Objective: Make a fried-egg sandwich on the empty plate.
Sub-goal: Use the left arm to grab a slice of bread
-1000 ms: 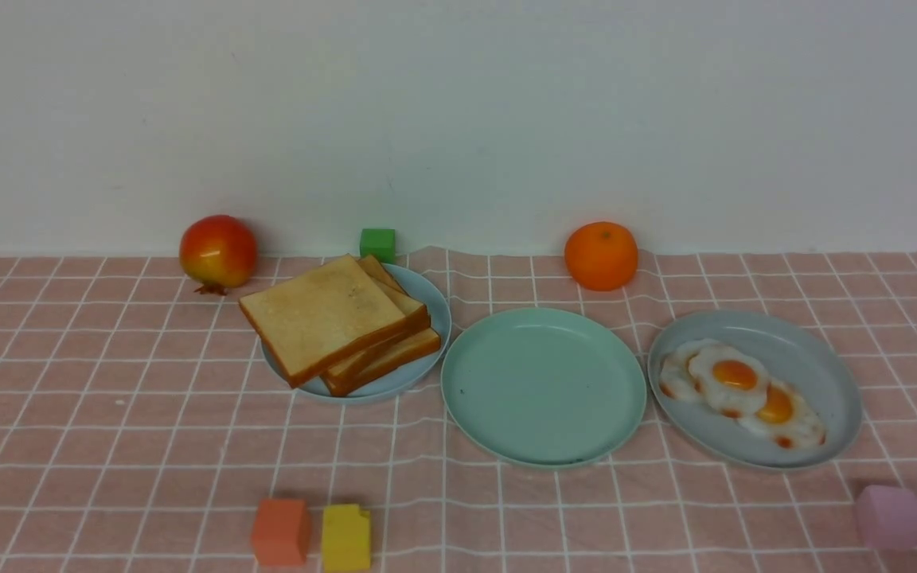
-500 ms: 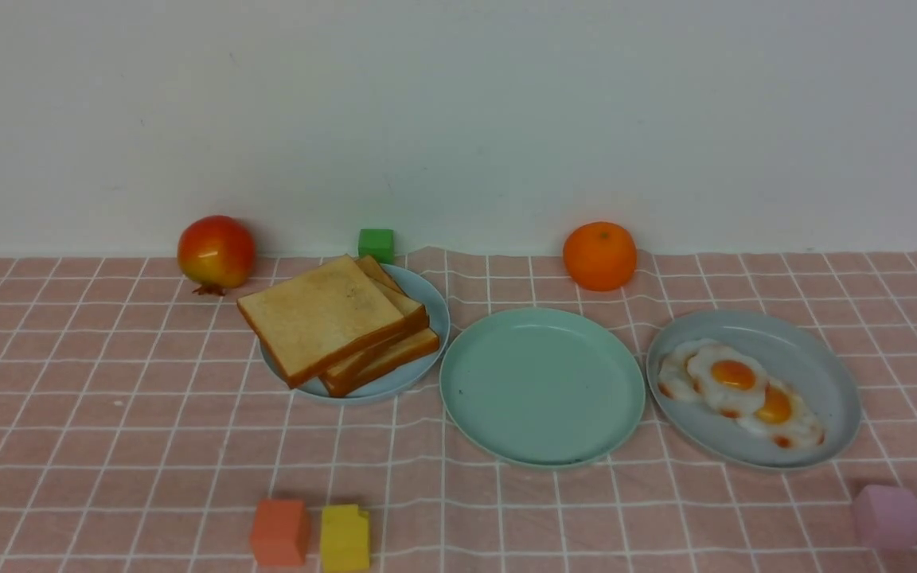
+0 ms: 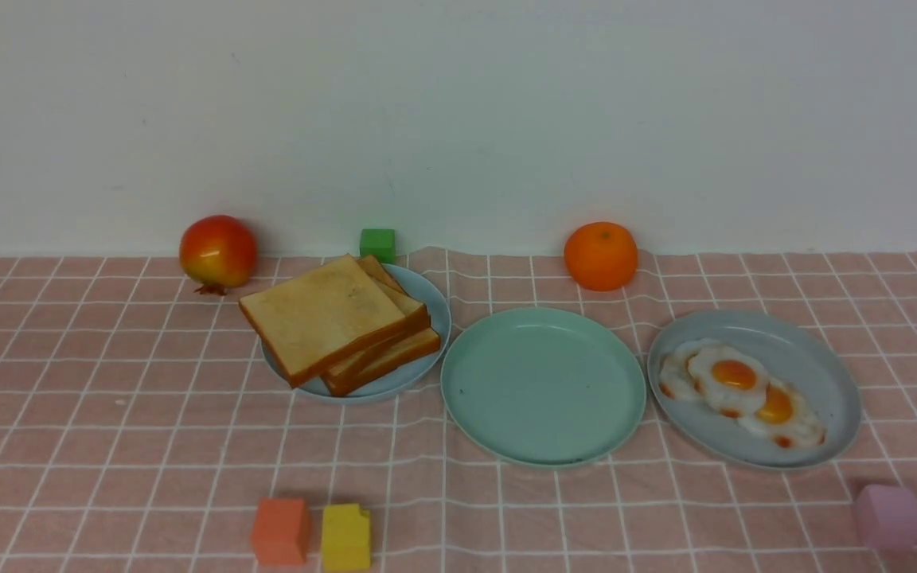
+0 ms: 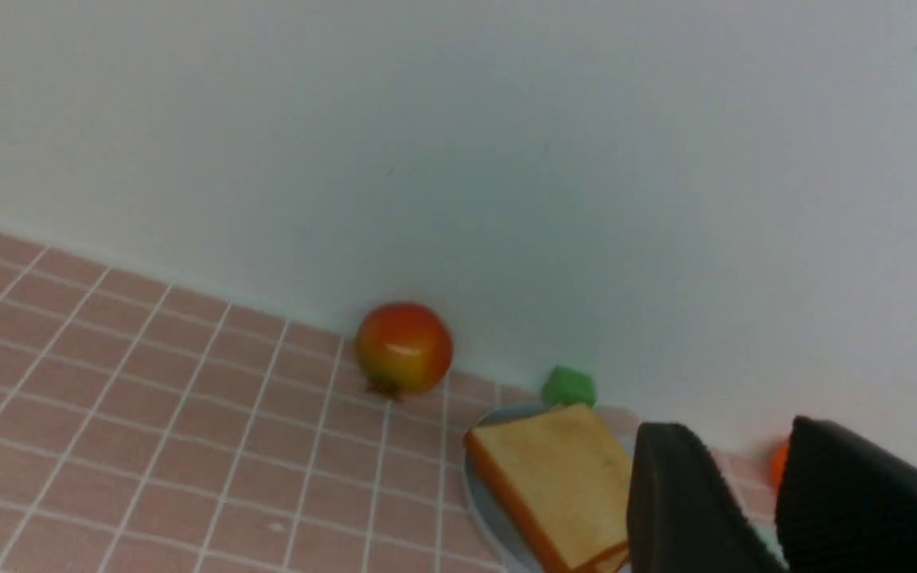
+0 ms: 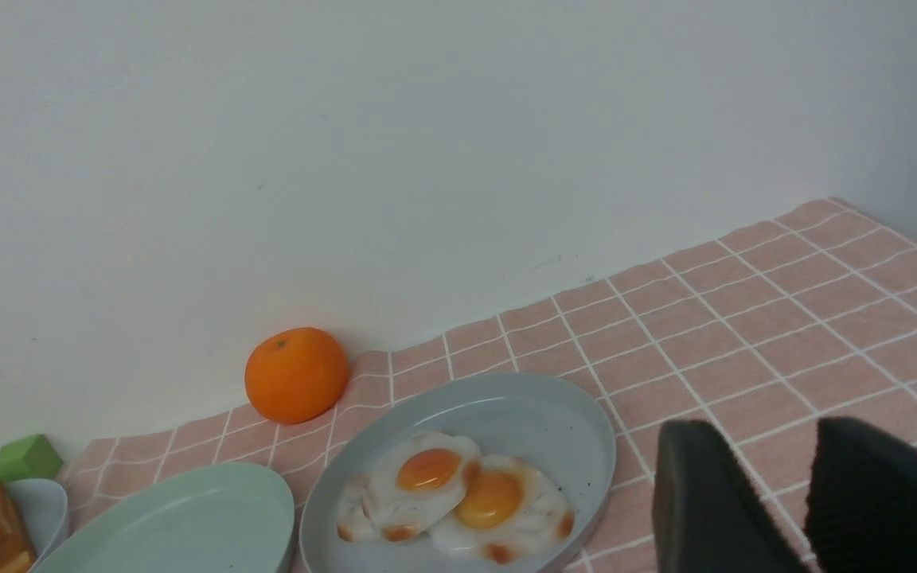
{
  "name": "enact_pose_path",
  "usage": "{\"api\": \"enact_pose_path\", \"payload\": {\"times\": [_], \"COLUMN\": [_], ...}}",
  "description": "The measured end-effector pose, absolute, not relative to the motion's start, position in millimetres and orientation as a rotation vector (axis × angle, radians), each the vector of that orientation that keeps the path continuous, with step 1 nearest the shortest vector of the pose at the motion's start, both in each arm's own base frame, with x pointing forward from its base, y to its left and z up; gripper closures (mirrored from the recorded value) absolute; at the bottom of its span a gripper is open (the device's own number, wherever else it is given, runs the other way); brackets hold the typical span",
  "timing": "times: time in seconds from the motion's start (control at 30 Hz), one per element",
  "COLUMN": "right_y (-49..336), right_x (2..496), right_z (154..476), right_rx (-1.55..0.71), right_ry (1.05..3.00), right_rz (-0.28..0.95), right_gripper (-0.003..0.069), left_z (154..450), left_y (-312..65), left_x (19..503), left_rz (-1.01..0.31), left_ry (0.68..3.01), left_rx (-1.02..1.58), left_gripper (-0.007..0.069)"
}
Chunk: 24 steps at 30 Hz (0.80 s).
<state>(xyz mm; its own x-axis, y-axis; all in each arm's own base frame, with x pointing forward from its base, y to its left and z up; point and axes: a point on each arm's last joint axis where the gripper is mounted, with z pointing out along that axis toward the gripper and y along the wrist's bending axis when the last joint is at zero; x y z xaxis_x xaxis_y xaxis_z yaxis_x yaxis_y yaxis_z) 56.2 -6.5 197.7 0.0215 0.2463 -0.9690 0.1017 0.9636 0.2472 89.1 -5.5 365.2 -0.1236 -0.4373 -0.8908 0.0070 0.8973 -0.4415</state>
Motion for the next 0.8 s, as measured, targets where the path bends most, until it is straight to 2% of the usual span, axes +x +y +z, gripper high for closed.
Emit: {"api": "enact_pose_path", "payload": {"times": [0.13, 0.47, 0.67, 0.8], "right_y": [-6.5, -6.5, -6.5, -6.5], "right_x": [56.2, 56.2, 56.2, 56.2], "right_z": [197.7, 197.7, 197.7, 197.7], "right_rx": [0.277, 0.277, 0.277, 0.277], "right_ry": [1.552, 1.552, 1.552, 1.552], "right_rz": [0.114, 0.114, 0.114, 0.114], "right_gripper": [0.0419, 0.0419, 0.0419, 0.0419], "left_z": [356.2, 285.7, 273.6, 270.6], "left_y": [-6.4, -22.0, -30.3, -35.2], "left_x": [108.2, 196.1, 229.2, 264.0], "left_rz": [-0.389, -0.584, -0.614, -0.606], "left_ry": [1.745, 2.19, 2.366, 2.46], "left_rx": [-0.367, -0.724, -0.736, -0.644], "left_gripper": [0.0385, 0.0385, 0.0385, 0.0385]}}
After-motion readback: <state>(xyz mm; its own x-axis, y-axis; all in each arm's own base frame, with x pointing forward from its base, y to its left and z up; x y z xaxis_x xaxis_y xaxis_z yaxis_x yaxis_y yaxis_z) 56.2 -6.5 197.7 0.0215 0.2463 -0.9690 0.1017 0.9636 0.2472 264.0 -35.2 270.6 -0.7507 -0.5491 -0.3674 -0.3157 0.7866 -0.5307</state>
